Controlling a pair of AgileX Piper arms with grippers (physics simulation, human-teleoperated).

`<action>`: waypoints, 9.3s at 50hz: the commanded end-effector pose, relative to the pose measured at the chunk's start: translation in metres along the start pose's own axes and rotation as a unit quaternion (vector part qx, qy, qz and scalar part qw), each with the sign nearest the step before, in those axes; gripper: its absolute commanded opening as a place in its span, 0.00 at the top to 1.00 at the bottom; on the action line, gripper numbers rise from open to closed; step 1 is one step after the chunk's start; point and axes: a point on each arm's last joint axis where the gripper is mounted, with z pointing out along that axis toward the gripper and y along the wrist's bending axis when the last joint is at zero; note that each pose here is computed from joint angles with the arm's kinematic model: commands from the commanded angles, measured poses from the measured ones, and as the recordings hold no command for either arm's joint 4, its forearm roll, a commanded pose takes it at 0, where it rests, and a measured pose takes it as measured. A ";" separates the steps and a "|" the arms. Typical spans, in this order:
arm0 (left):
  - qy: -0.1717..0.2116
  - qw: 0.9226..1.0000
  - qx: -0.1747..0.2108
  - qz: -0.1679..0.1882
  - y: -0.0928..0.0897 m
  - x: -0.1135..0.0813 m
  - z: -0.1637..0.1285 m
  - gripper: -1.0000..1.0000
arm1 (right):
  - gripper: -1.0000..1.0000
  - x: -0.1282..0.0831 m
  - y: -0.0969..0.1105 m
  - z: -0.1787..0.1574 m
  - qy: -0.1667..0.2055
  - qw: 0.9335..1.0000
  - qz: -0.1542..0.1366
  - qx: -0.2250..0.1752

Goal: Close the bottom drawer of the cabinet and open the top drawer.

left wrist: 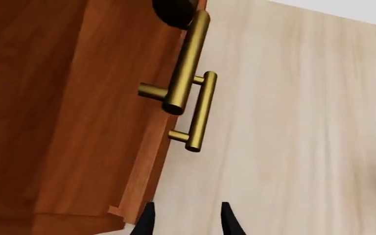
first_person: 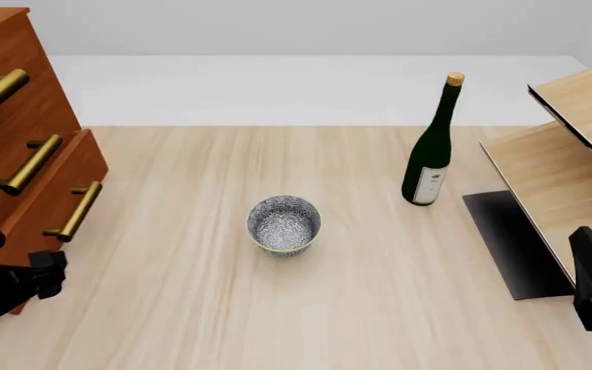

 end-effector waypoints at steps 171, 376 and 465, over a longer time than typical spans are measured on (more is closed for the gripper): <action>-0.307 0.746 0.009 0.590 -0.056 -0.080 -0.080 0.00 | 0.00 -0.001 -0.001 0.002 0.000 1.000 0.013 0.008; -0.202 0.688 -0.237 0.655 0.015 -0.125 0.003 0.00 | 0.00 -0.001 -0.002 0.003 -0.001 1.000 0.008 0.012; -0.256 0.652 -0.203 0.684 -0.018 -0.122 0.004 1.00 | 0.00 0.000 -0.002 0.001 -0.002 1.000 0.013 0.016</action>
